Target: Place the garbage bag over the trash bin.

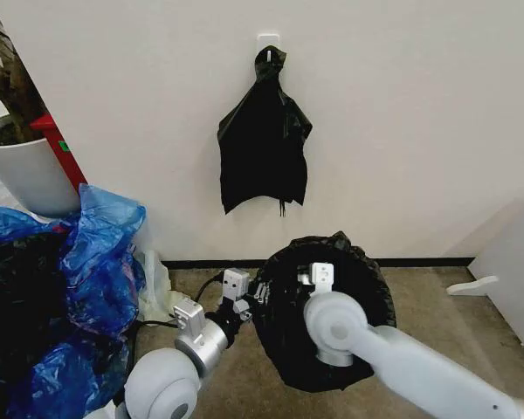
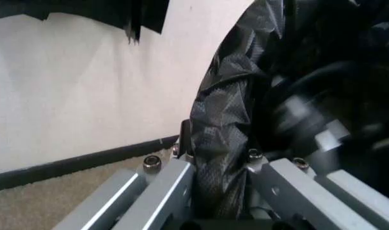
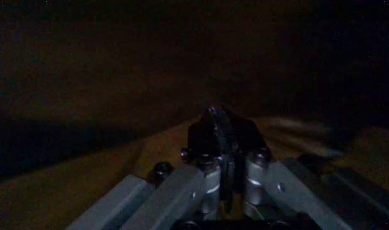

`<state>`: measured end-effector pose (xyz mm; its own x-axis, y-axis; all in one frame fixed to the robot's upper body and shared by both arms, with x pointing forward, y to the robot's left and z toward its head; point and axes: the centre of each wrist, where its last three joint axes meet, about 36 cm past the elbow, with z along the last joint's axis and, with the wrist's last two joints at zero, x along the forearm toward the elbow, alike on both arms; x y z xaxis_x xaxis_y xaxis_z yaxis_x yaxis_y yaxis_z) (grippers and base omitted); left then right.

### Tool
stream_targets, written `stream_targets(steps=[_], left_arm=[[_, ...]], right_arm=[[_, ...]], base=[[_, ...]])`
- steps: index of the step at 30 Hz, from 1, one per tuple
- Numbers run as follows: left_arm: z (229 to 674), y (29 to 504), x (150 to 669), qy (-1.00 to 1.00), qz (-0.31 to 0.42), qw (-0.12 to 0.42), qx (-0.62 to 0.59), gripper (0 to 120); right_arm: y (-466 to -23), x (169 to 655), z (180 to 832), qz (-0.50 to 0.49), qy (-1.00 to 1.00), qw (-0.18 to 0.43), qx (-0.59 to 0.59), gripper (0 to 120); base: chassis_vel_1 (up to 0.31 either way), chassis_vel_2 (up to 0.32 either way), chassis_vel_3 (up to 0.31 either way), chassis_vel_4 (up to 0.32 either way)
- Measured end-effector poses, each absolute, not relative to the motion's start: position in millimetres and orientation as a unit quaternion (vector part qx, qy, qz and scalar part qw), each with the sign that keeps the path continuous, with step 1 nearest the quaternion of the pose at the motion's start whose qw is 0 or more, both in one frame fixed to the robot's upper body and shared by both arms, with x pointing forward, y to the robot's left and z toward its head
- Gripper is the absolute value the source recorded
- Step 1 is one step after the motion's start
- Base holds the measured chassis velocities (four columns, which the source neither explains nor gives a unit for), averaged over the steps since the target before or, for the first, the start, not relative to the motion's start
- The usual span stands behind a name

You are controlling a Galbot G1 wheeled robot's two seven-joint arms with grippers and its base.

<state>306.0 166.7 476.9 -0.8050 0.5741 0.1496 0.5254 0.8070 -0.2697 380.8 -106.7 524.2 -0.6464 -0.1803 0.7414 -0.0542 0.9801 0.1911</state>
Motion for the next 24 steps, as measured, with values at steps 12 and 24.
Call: stream_targets(steps=[12,24], left_arm=[[469.4,167.0,308.4,-0.946,0.1,0.105,-0.289,1],[482.1,167.8,304.8,-0.948,0.113,0.09,-0.285,1]], right_arm=[[-111.2,352.8,519.2,-0.084,-0.883,0.453,0.084,0],[-114.6,336.9,504.4,-0.074,-0.878,0.466,0.074,0]], base=[[0.0,0.0,0.0,0.0],[0.0,0.0,0.0,0.0]])
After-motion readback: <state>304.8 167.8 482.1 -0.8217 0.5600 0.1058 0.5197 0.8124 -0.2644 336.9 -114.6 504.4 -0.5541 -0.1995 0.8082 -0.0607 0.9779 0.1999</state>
